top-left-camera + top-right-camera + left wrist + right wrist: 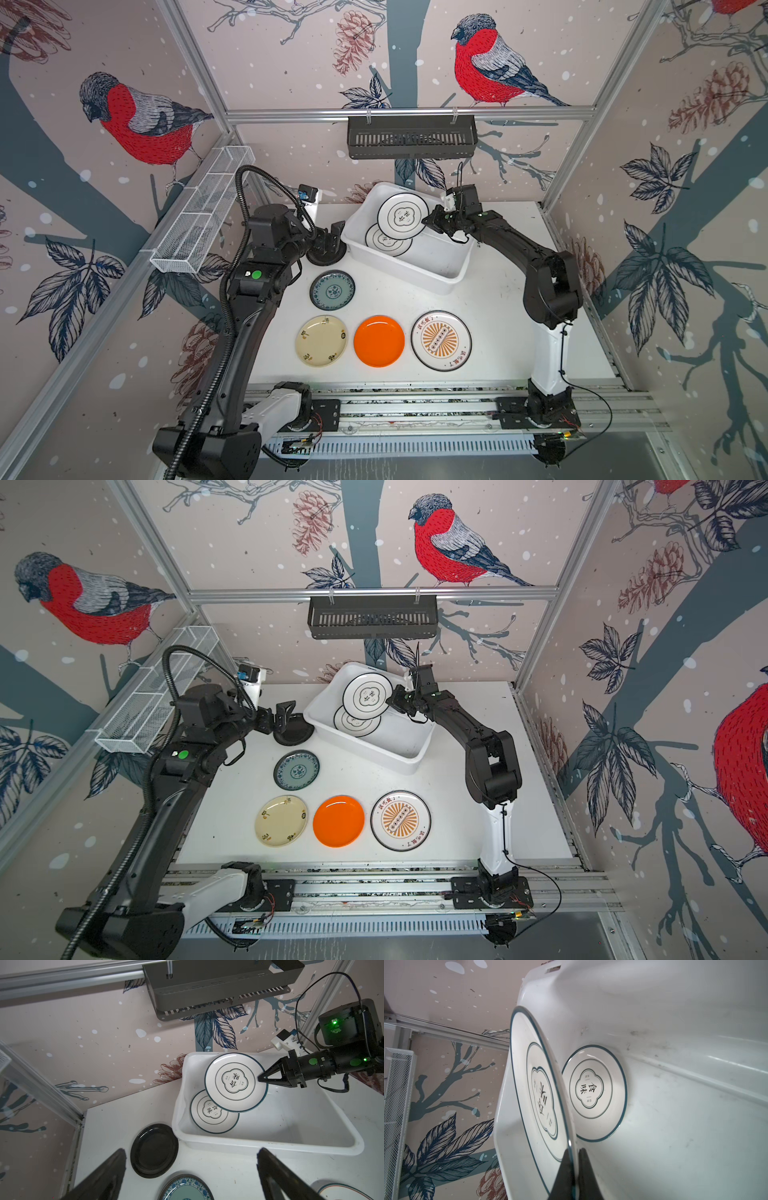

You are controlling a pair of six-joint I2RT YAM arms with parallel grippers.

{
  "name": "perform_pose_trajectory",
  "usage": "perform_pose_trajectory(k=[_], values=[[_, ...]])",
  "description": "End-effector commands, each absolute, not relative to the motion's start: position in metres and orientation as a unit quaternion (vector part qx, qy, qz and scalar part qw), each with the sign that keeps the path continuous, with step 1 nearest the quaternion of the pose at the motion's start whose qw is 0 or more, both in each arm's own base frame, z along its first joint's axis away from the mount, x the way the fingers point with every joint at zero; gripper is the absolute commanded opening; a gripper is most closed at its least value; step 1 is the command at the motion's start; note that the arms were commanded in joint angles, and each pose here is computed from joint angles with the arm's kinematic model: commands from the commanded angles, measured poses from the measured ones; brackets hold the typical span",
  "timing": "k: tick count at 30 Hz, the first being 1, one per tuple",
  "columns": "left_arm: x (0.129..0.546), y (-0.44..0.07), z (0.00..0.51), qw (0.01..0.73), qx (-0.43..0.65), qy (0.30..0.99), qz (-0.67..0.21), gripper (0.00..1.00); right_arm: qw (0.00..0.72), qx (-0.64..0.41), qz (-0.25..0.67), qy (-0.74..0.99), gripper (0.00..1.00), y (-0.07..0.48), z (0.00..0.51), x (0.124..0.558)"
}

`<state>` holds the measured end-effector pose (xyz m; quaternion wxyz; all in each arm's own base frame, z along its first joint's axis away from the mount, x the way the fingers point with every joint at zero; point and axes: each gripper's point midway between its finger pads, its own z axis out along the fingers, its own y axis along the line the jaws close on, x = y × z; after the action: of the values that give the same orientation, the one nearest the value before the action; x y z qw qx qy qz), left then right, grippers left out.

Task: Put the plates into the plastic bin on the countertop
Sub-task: 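Carry the plate over the white bin with the right gripper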

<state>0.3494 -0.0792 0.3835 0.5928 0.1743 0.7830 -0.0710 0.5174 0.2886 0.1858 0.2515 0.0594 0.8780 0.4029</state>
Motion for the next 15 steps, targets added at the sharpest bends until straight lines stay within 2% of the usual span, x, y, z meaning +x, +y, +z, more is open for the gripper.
perform_pose_trajectory(k=[1,15], values=[[0.345,-0.067,0.396,0.609,0.178,0.773,-0.024,0.97,0.239,0.046,0.386,0.89,0.02,0.289,0.184,0.519],[0.35,-0.072,0.408,0.64,0.168,0.748,-0.046,0.97,0.189,0.092,0.386,0.898,0.03,0.294,0.148,0.532]])
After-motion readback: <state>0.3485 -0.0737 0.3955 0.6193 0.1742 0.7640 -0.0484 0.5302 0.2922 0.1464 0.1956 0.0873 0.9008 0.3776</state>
